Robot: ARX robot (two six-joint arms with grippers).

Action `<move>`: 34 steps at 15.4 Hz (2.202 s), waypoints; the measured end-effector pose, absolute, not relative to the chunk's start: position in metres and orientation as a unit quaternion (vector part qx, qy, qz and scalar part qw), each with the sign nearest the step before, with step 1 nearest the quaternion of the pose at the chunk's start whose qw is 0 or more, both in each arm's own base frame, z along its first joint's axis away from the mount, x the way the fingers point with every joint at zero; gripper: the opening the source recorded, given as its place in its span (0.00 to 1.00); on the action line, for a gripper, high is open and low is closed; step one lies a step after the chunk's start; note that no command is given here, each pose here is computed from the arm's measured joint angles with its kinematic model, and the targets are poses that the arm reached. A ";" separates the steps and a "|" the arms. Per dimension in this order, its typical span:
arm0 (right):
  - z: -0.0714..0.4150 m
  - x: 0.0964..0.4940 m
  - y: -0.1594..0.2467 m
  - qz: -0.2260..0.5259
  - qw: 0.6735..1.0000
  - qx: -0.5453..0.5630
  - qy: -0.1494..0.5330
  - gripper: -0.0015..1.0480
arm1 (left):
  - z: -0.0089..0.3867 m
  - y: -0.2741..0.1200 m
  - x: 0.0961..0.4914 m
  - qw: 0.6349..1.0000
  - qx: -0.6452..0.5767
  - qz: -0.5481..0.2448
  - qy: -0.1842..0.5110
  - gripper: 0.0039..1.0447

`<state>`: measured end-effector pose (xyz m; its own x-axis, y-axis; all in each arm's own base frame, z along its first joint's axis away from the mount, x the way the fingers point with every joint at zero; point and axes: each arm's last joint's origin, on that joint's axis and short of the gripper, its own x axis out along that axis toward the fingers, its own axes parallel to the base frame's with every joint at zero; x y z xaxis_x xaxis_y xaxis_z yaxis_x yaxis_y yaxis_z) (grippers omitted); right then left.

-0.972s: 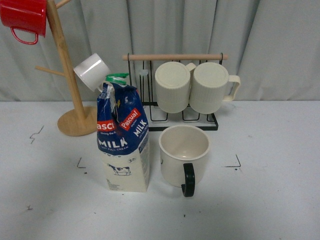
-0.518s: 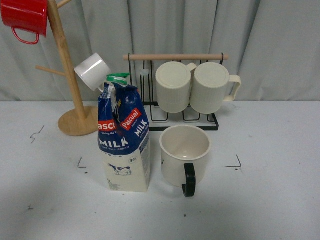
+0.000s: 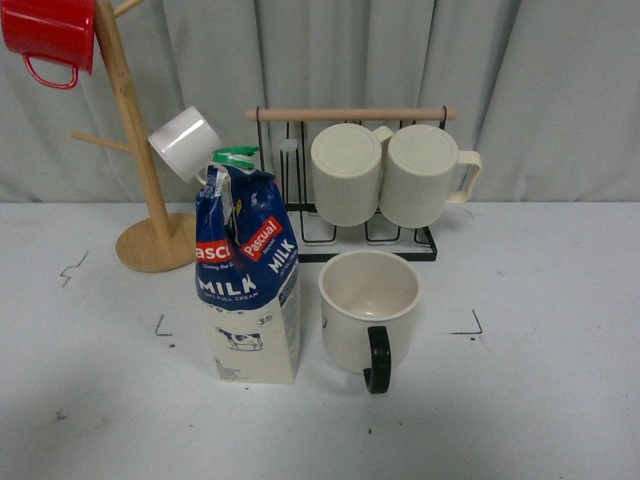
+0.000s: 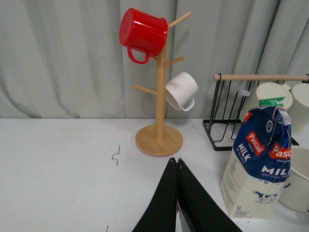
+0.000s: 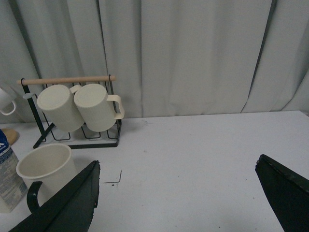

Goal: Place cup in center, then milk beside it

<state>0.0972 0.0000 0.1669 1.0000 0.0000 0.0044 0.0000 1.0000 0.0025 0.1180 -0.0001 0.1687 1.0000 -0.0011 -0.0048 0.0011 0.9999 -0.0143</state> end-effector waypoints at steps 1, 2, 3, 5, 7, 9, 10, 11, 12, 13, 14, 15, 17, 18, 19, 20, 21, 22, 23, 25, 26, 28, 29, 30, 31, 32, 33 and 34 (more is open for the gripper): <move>0.167 0.097 0.000 0.000 1.000 0.001 -0.002 0.94 | 0.170 0.000 0.117 1.000 -0.007 -0.001 -0.004 0.01; 0.167 0.097 0.000 0.000 1.000 0.001 -0.002 0.94 | 0.170 0.000 0.115 1.000 -0.007 0.000 -0.005 0.01; 0.167 0.097 0.000 0.000 1.000 0.001 -0.002 0.94 | 0.171 0.000 0.114 1.000 -0.007 -0.001 -0.010 0.01; 0.167 0.097 0.000 0.000 1.000 0.001 -0.002 0.94 | 0.170 0.000 0.112 1.000 -0.007 -0.001 -0.006 0.01; 0.167 0.097 0.000 0.000 1.000 0.001 -0.002 0.94 | 0.170 0.000 0.109 1.000 -0.007 0.000 -0.005 0.01; 0.167 0.097 0.000 0.000 1.000 0.001 -0.002 0.94 | 0.169 0.000 0.107 1.000 -0.007 -0.001 -0.002 0.01; 0.167 0.097 0.000 0.000 1.000 0.001 -0.002 0.94 | 0.164 0.000 0.102 1.000 -0.007 -0.001 0.021 0.01; 0.167 0.097 0.000 0.000 1.000 0.001 -0.002 0.94 | 0.168 0.000 0.097 1.000 -0.007 -0.001 -0.010 0.01; 0.167 0.097 0.000 0.000 1.000 0.001 -0.003 0.94 | 0.169 0.000 0.097 1.000 -0.007 0.001 -0.004 0.01; 0.167 0.097 0.000 0.000 1.000 0.001 -0.002 0.94 | 0.166 0.000 0.098 1.000 -0.007 0.001 0.004 0.01; 0.167 0.097 0.000 0.000 1.000 0.001 -0.002 0.94 | 0.166 0.000 0.098 1.000 -0.007 0.000 0.000 0.04; 0.167 0.097 0.000 0.000 1.000 0.001 -0.002 0.94 | 0.166 0.000 0.098 1.000 -0.007 0.000 0.001 0.14; 0.167 0.097 0.000 0.000 1.000 0.001 -0.002 0.94 | 0.166 0.000 0.098 1.000 -0.007 0.000 0.000 0.40; 0.167 0.097 0.000 0.000 1.000 0.001 -0.002 0.94 | 0.166 0.000 0.098 1.000 -0.007 0.000 0.000 0.50; 0.167 0.097 0.000 0.000 1.000 0.001 -0.002 0.94 | 0.166 0.000 0.098 1.000 -0.007 0.000 0.000 0.63; 0.167 0.097 0.000 0.000 1.000 0.001 -0.002 0.94 | 0.166 0.000 0.098 1.000 -0.007 0.000 0.000 0.71; 0.167 0.097 0.000 0.000 1.000 0.001 -0.002 0.94 | 0.166 0.000 0.098 1.000 -0.007 0.000 0.000 0.81; 0.167 0.097 0.000 0.000 1.000 0.001 -0.002 0.94 | 0.166 0.000 0.098 1.000 -0.007 0.000 0.000 0.94; 0.167 0.097 0.000 0.000 1.000 0.001 -0.002 0.94 | 0.166 0.000 0.098 1.000 -0.007 0.000 0.000 0.94; 0.167 0.097 0.000 0.000 1.000 0.001 -0.002 0.94 | 0.166 0.000 0.098 1.000 -0.007 0.000 0.000 0.94; 0.167 0.097 0.000 0.000 1.000 0.001 -0.002 0.94 | 0.166 0.000 0.098 1.000 -0.007 0.000 0.000 0.94; 0.167 0.097 0.000 0.000 1.000 0.001 -0.002 0.94 | 0.166 0.000 0.098 1.000 -0.007 0.000 0.000 0.94; 0.167 0.097 0.000 0.000 1.000 0.001 -0.002 0.94 | 0.166 0.000 0.098 1.000 -0.007 0.000 0.000 0.94; 0.167 0.097 0.000 0.000 1.000 0.001 -0.002 0.94 | 0.166 0.000 0.098 1.000 -0.007 0.000 0.000 0.94; 0.167 0.097 0.000 0.000 1.000 0.001 -0.002 0.94 | 0.166 0.000 0.098 1.000 -0.007 0.000 0.000 0.94; 0.167 0.097 0.000 0.000 1.000 0.001 -0.002 0.94 | 0.166 0.000 0.098 1.000 -0.007 0.000 0.000 0.94; 0.167 0.097 0.000 0.000 1.000 0.001 -0.002 0.94 | 0.166 0.000 0.098 1.000 -0.007 0.000 0.000 0.94; 0.167 0.097 0.000 0.000 1.000 0.001 -0.002 0.94 | 0.166 0.000 0.098 1.000 -0.007 0.000 0.000 0.94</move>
<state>0.0972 0.0000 0.1669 1.0000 0.0004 0.0044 -0.0004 1.0000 0.0021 0.0975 -0.0001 0.1664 1.0000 -0.0008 -0.0006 0.0008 0.9999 -0.0135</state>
